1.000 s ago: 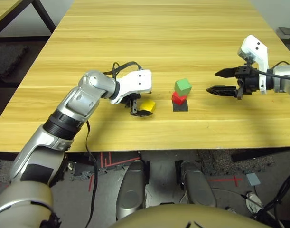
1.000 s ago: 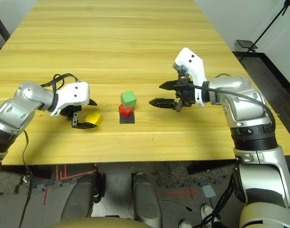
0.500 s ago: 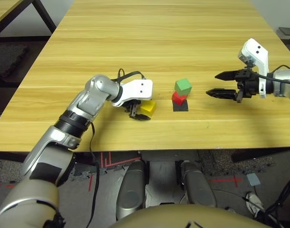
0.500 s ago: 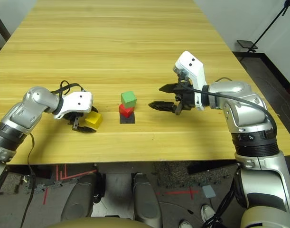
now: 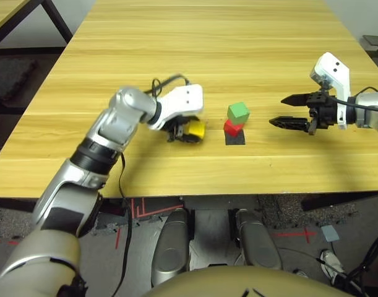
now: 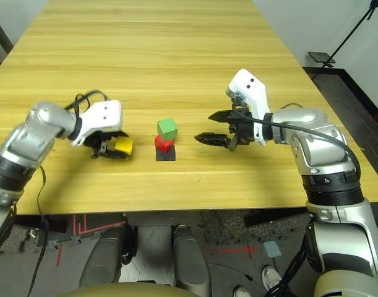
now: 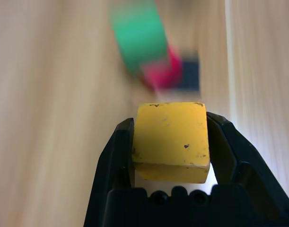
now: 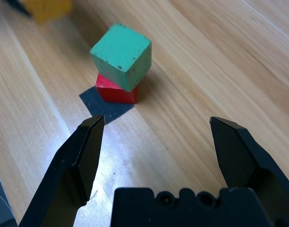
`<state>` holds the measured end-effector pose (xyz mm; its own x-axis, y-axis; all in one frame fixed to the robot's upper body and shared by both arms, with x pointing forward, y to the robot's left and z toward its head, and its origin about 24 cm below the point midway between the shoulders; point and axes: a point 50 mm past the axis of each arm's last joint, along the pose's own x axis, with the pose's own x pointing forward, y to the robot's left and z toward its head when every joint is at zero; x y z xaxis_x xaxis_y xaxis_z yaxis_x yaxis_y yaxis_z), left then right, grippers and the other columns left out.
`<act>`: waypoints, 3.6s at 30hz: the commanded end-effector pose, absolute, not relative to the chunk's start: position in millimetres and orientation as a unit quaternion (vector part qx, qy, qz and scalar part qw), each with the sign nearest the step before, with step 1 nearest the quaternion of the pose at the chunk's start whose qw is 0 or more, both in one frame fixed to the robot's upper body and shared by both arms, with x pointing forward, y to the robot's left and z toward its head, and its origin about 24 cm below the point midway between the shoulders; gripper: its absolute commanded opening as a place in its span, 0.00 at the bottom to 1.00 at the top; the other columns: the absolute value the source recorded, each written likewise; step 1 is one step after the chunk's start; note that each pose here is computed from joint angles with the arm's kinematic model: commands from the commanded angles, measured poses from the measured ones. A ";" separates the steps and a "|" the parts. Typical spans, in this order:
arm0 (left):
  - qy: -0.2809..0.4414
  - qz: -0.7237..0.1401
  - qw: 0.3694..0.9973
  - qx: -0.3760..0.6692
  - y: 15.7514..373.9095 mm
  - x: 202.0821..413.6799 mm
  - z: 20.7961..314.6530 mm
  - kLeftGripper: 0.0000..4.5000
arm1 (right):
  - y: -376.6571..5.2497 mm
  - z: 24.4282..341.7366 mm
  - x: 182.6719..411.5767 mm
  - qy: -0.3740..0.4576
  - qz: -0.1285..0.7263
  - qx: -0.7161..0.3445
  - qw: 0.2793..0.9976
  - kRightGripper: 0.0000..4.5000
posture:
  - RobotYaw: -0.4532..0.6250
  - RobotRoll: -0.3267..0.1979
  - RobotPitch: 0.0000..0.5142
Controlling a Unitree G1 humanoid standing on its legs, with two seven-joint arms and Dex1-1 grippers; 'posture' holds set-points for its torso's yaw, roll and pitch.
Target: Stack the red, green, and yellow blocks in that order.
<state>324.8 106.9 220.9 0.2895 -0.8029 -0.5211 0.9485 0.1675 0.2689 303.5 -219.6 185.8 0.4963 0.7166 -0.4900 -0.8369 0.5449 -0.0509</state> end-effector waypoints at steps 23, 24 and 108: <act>0.072 -0.550 0.824 0.115 65.4 336.3 193.7 0.48 | -231.7 182.6 294.1 0.211 0.423 -0.129 0.872 1.00 | 0.53 0.45 0.19; 0.071 -0.548 0.826 0.113 65.7 337.9 192.2 0.48 | -231.7 182.6 293.8 0.211 0.423 -0.129 0.872 1.00 | 0.53 0.45 0.19; -0.113 0.067 0.991 0.017 269.6 283.8 114.6 0.99 | -399.9 118.7 298.9 -0.016 -0.082 0.043 0.996 1.00 | 0.58 0.39 0.23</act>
